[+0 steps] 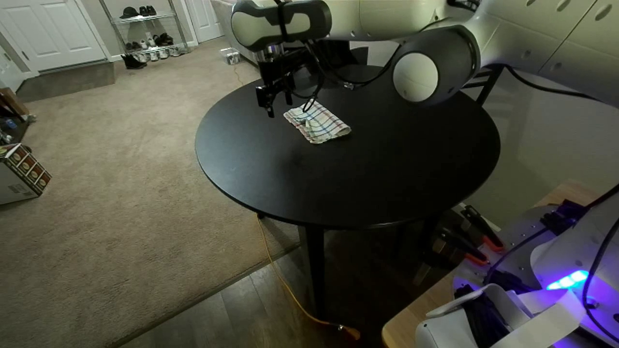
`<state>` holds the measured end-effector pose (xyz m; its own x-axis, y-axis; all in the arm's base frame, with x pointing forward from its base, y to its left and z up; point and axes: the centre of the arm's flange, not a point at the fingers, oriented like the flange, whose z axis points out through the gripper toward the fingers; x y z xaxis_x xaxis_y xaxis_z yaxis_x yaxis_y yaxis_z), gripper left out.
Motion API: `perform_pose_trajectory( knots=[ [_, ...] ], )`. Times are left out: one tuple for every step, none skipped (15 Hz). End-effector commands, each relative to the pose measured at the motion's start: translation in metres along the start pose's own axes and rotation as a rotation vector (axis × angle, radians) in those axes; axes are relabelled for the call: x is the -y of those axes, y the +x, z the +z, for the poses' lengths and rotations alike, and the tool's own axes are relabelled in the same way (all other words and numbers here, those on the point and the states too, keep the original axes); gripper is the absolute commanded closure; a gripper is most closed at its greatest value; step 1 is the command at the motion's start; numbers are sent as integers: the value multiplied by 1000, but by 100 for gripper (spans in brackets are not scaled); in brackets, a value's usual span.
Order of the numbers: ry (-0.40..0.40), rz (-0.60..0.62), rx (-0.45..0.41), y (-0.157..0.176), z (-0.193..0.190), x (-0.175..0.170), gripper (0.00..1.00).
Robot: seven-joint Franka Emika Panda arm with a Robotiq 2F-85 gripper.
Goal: Fold the cloth
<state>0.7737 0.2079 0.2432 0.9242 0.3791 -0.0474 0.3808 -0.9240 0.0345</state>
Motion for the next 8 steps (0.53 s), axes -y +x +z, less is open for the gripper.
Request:
perform_pose_trajectory(
  knots=[
    [-21,53,-67,-68,-31,24,0],
    [-12,79,-91,-67,-38,28,0],
    [1,96,-119,-67,-44,32,0],
    [18,123,-152,-65,-50,36,0],
    [30,140,-178,-63,-55,39,0],
    [26,162,-204,-62,-59,41,0],
    [26,187,-230,-60,-63,43,0],
    [26,219,-257,-58,-67,44,0]
  ],
)
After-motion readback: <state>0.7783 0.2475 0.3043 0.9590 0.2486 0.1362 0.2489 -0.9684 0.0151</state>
